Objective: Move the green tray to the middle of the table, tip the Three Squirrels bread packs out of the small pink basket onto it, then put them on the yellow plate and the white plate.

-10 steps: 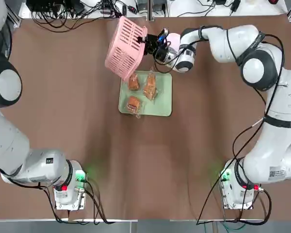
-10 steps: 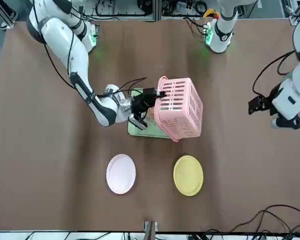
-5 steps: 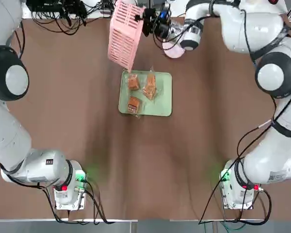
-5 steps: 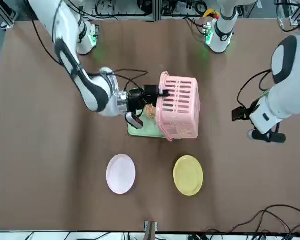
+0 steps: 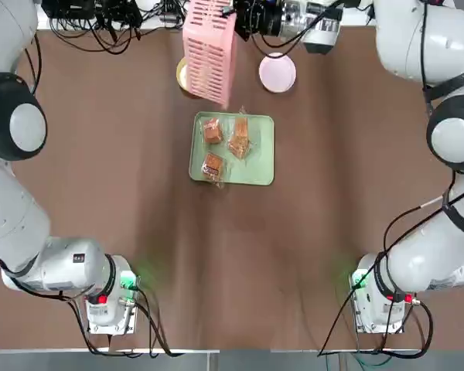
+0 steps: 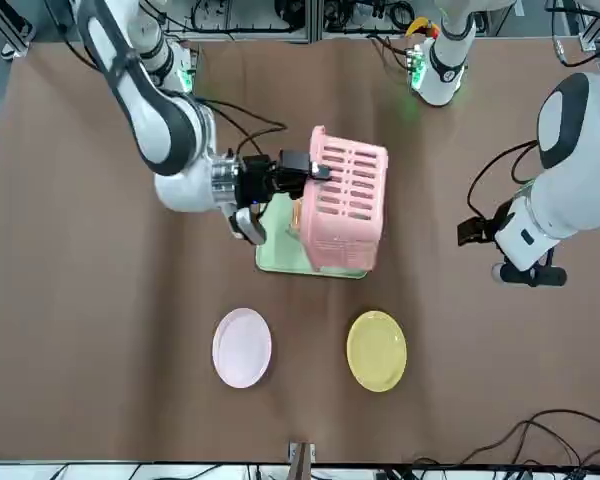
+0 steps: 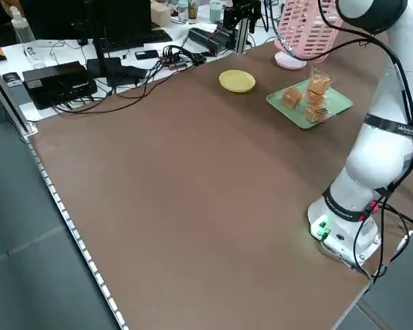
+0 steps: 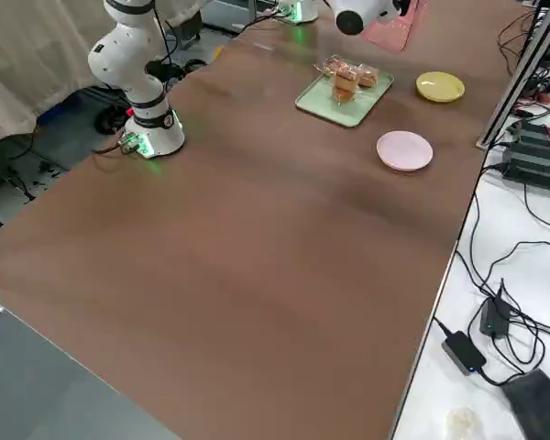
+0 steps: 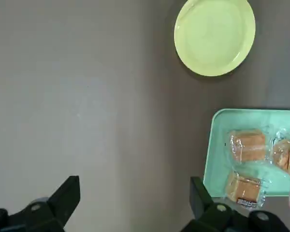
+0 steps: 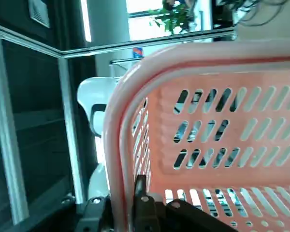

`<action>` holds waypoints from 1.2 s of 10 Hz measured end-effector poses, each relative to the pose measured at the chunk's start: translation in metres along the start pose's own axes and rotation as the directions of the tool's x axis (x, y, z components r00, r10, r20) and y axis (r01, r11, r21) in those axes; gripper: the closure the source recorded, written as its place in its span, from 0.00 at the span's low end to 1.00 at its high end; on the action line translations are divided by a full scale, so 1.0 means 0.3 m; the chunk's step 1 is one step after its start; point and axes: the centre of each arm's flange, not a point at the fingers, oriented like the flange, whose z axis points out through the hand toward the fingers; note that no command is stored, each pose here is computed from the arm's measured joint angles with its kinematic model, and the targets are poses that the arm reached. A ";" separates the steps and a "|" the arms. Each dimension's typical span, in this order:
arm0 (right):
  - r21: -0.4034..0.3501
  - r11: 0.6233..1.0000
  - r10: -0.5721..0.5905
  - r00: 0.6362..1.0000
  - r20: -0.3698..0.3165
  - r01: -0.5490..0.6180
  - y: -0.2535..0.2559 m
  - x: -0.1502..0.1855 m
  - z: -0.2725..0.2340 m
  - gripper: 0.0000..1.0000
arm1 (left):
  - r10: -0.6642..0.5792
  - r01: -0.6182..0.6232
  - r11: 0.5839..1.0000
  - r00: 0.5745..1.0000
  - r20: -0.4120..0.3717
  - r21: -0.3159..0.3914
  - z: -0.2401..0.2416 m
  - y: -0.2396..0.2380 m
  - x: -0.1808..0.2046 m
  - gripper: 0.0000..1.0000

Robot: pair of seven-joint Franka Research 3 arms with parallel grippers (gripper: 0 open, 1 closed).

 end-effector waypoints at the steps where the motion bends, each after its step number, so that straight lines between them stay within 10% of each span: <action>1: -0.073 0.997 -0.004 1.000 0.007 0.004 -0.028 0.009 -0.053 0.93 | -0.010 0.010 1.000 1.000 0.001 -0.005 0.000 0.006 -0.001 0.00; 7: -0.547 0.835 -0.033 0.999 0.042 0.050 -0.142 0.004 -0.477 0.93 | -0.048 0.048 0.999 0.999 0.023 0.001 0.042 0.077 -0.007 0.00; 12: -0.881 0.463 0.054 0.989 0.137 0.097 -0.079 0.031 -1.003 0.93 | 0.124 -0.129 0.991 0.983 0.136 0.028 0.265 0.540 -0.123 0.00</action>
